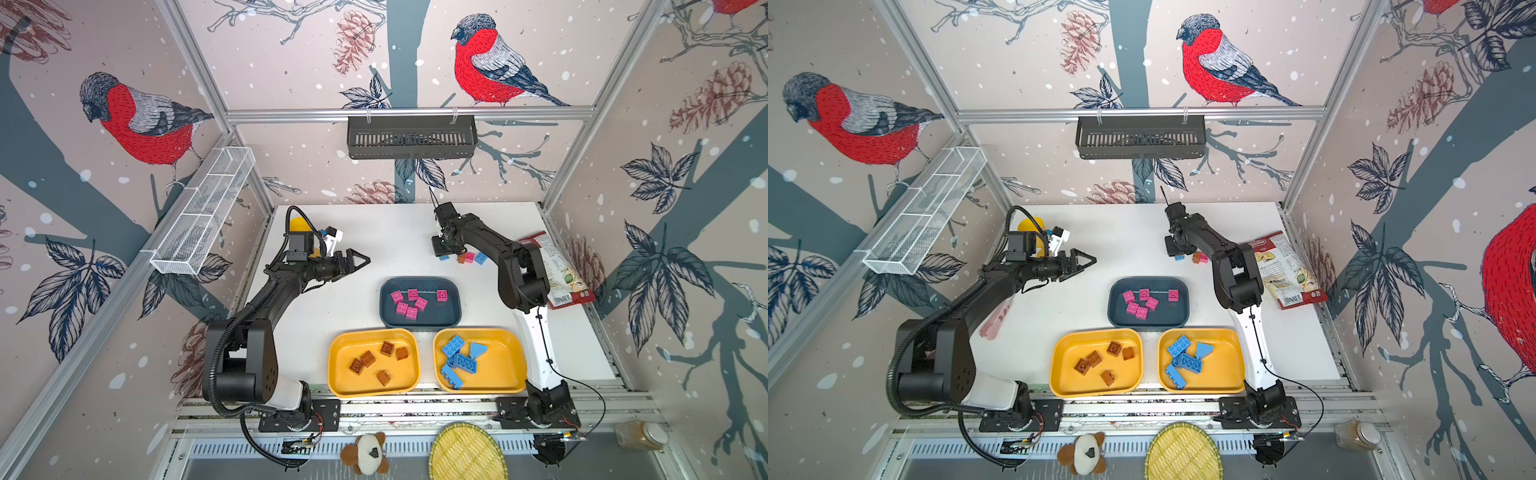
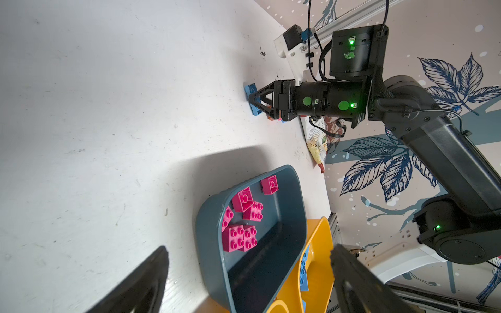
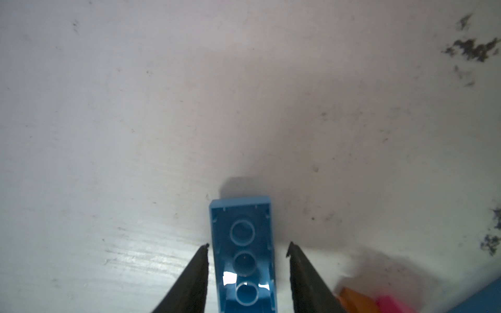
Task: Sort the legos into containers by color
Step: 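Return the right gripper to the pile and grasp a light-blue 2x4 brick, then carry the light-blue brick into the yellow tray with blue bricks, release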
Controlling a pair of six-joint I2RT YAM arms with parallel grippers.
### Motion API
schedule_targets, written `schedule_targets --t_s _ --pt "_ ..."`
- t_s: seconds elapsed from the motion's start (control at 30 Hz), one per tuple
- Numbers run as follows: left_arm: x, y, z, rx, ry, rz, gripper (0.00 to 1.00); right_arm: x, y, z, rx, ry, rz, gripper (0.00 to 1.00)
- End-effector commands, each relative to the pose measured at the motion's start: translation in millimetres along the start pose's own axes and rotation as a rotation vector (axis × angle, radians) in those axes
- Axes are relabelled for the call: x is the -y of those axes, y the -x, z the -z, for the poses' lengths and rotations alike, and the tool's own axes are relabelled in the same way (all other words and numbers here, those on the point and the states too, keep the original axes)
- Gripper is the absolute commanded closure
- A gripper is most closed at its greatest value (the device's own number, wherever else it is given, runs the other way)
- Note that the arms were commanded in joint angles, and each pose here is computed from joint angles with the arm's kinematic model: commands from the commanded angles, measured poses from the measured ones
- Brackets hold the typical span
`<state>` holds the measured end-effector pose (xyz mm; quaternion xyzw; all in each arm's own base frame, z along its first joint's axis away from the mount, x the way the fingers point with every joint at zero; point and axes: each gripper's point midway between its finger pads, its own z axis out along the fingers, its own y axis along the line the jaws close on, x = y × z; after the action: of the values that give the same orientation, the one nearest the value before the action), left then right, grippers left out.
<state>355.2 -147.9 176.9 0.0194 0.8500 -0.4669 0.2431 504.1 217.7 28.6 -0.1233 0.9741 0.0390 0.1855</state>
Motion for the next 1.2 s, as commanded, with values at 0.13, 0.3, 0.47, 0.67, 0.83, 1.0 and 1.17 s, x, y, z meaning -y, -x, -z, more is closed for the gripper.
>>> schedule_targets --t_s 0.13,0.3,0.47,0.67,0.83,1.0,1.17 --pt "3 1 2 0.005 -0.005 -0.02 0.08 2 -6 -6 -0.027 -0.015 0.01 0.61" --pt "8 3 3 0.012 -0.025 -0.019 0.07 3 -3 13 -0.013 -0.016 0.017 0.76" --pt "22 5 0 0.014 -0.067 -0.035 0.07 -5 1 65 0.055 0.007 0.028 0.77" --pt "37 3 -8 -0.002 -0.108 -0.057 0.07 -16 -36 126 0.083 0.063 0.023 0.77" --pt "51 -1 -14 -0.02 -0.153 -0.075 0.07 -16 -96 169 0.062 0.091 -0.048 0.77" --pt "53 -4 -19 -0.038 -0.171 -0.074 0.07 -16 -161 195 0.001 0.102 -0.153 0.77" --pt "53 -6 -20 -0.05 -0.185 -0.079 0.07 -22 -230 205 -0.082 0.15 -0.281 0.76"
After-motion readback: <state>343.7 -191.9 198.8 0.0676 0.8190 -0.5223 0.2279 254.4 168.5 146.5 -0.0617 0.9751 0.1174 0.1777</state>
